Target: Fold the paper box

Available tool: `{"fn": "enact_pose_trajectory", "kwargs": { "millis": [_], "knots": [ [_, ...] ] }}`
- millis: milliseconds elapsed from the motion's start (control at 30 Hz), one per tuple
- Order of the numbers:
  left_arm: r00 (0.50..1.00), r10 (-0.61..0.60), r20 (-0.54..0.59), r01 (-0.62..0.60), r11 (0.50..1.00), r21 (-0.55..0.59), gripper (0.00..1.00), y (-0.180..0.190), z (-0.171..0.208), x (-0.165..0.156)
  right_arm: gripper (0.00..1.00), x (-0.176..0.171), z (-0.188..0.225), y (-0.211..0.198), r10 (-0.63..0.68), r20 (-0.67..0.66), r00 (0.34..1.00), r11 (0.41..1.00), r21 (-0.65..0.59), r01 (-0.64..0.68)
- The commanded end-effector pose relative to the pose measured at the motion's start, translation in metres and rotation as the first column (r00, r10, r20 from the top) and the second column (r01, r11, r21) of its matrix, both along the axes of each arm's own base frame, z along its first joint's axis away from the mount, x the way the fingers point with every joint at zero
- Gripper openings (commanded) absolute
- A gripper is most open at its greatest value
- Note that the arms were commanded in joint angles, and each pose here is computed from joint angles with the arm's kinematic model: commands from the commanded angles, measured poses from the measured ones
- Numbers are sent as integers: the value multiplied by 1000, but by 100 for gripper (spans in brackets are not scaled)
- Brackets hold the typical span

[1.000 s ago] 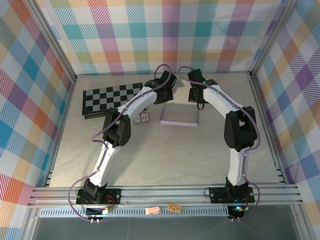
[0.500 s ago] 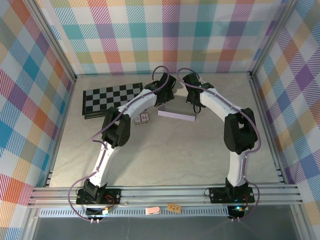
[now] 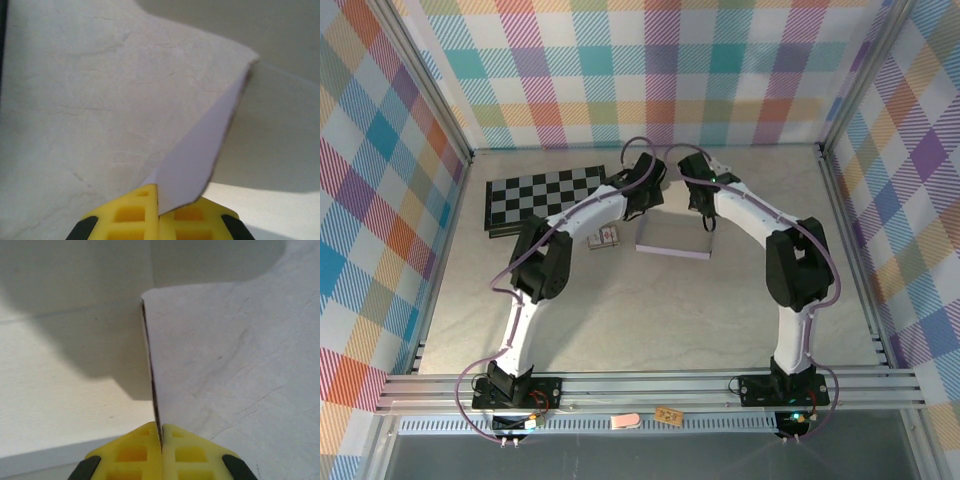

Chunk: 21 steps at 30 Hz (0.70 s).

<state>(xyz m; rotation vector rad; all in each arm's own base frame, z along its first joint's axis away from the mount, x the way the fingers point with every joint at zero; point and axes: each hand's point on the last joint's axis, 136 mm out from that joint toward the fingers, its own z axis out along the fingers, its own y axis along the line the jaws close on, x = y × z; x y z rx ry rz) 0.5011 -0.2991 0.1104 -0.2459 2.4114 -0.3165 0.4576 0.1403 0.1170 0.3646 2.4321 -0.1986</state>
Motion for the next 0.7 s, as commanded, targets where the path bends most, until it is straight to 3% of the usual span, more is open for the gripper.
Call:
{"fn": "enact_pose_trajectory", "kwargs": {
  "millis": [0, 133, 300, 667],
  "knots": [
    [973, -78, 217, 103, 989, -109, 0, -21, 45, -1, 0, 11, 20, 24, 148, 168, 975, 986, 50, -159],
    [940, -90, 328, 152, 974, -168, 0, -18, 45, -14, 0, 5, 22, 33, 222, 288, 932, 963, 87, -256],
    [927, -107, 359, 198, 953, -227, 0, -23, 37, -28, 0, -6, 14, 42, 294, 306, 905, 934, 111, -341],
    [936, -145, 321, 193, 973, -123, 0, -15, 9, -76, 5, -30, -4, 33, 345, 251, 904, 924, 75, -374]
  ]
}}
